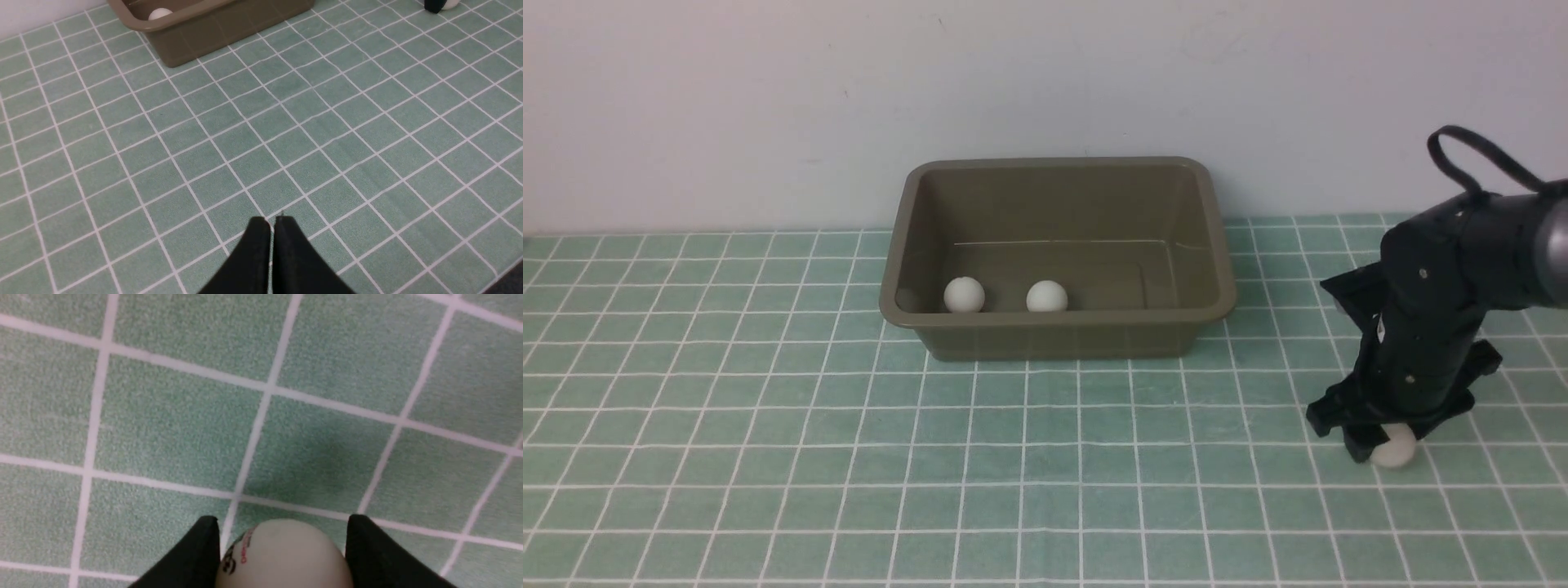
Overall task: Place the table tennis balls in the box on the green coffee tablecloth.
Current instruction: 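Reach for and grasp a ping pong ball on the table, then release the ping pong ball into the bin and lift the gripper away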
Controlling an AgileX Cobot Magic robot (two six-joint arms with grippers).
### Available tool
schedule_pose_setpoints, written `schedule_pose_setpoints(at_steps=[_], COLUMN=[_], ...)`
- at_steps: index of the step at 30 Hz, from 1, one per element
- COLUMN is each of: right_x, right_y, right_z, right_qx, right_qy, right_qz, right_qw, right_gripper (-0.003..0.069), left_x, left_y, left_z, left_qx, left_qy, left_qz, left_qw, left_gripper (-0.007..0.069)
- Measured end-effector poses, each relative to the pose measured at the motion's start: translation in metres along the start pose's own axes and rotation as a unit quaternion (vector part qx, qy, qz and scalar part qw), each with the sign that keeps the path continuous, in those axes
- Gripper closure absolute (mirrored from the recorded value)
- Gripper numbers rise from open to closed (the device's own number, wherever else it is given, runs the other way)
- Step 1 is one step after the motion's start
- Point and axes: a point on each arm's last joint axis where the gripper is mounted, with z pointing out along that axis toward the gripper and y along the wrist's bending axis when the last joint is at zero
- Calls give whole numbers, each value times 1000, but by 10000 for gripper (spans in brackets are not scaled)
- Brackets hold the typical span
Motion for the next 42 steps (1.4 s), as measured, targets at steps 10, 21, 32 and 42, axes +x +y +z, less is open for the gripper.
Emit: schedule_pose_setpoints(at_steps=[10, 21, 32, 42], right_x=[-30, -81, -112, -125], right_y=[-12, -9, 17, 44], right_z=[-47, -133, -123, -79], right_qx=[13, -98, -237, -268], right_qy=[-23, -188, -205, -176], right_qz=[21, 47, 40, -2], right_qw=[999, 976, 949, 947], right_gripper=[299, 299, 299, 299], left_x=[0, 0, 0, 0], left_y=[0, 0, 0, 0], left_z=[0, 0, 0, 0], left_qx=[0, 0, 0, 0], left_qy=[0, 0, 0, 0], left_qz=[1, 2, 2, 2], left_qw=[1000, 1000, 1000, 1000], left_gripper=[629, 629, 629, 629])
